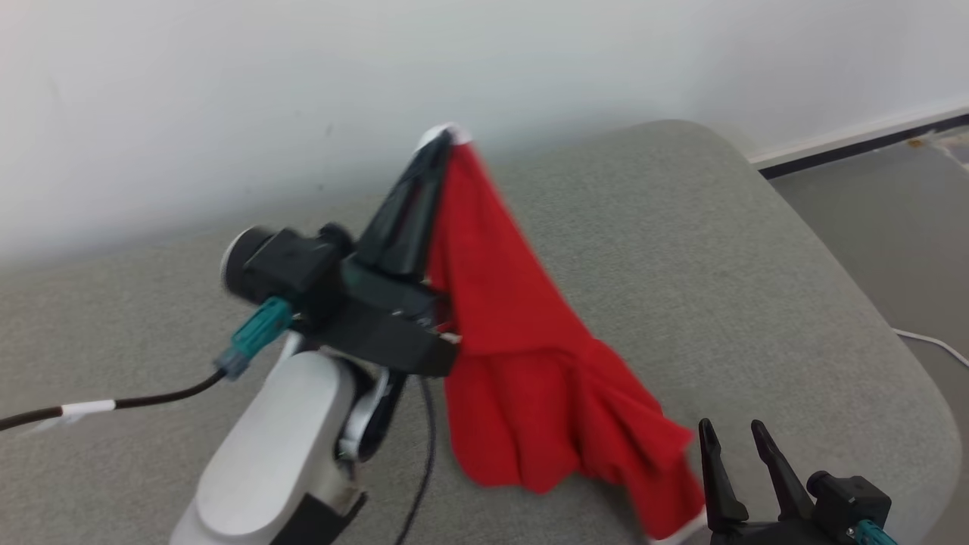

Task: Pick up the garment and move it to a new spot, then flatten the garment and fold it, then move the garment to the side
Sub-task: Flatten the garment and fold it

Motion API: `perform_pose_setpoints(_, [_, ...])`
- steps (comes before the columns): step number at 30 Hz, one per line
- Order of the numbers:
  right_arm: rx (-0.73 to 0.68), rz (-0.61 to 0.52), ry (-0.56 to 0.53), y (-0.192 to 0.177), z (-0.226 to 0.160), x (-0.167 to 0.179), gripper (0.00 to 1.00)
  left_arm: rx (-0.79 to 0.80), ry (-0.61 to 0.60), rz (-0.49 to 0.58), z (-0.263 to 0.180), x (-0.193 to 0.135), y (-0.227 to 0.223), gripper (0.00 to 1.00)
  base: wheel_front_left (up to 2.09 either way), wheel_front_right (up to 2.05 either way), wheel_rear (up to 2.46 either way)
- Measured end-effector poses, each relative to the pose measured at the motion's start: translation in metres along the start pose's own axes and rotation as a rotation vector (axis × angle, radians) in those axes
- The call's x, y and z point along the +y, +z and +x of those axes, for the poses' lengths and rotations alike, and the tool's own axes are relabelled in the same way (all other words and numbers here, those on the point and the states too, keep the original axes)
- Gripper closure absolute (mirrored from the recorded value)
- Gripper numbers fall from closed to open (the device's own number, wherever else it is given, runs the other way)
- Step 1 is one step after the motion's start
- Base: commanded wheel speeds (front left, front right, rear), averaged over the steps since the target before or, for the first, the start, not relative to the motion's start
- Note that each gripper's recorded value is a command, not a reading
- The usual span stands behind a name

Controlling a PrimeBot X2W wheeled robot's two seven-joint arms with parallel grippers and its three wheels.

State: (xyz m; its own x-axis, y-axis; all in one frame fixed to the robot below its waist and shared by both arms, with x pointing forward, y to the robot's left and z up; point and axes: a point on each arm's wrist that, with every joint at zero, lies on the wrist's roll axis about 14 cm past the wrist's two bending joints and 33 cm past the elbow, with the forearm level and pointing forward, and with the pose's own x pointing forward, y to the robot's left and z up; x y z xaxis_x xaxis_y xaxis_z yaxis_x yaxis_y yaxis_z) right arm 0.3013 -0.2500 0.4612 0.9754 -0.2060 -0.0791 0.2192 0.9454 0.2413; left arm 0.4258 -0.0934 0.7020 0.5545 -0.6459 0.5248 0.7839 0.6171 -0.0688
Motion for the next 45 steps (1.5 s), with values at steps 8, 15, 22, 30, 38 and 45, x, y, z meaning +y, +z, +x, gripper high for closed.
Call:
perform_pose_setpoints(8, [0.016, -0.003, 0.055, -0.004, 0.012, 0.017, 0.0, 0.181, 0.394, 0.138, -0.083, 0.117, -0.035, 1.0, 0.0, 0.0, 0.0])
perform_pose_setpoints(15, [0.022, -0.009, 0.094, -0.006, 0.019, 0.03, 0.0, 0.294, 0.636, 0.192, -0.147, 0.173, -0.049, 0.0, 0.0, 0.0, 0.0])
perform_pose_setpoints(22, [0.015, -0.011, 0.107, -0.003, 0.02, 0.034, 0.0, 0.43, 0.657, 0.15, -0.177, 0.17, -0.083, 0.0, 0.0, 0.0, 0.0])
perform_pose_setpoints(30, [0.021, -0.011, 0.12, -0.005, 0.021, 0.038, 0.0, 0.525, 0.531, 0.006, -0.19, 0.116, -0.123, 0.0, 0.0, 0.0, 0.0])
perform_pose_setpoints(38, [0.027, -0.02, 0.135, -0.005, 0.022, 0.043, 0.0, 0.72, 0.391, -0.231, -0.202, 0.034, -0.175, 0.0, 0.0, 0.0, 0.0])
perform_pose_setpoints(45, [0.024, -0.022, 0.096, -0.003, 0.017, 0.03, 0.0, 0.82, 0.34, -0.338, -0.206, 0.0, -0.197, 0.0, 0.0, 0.0, 0.0])
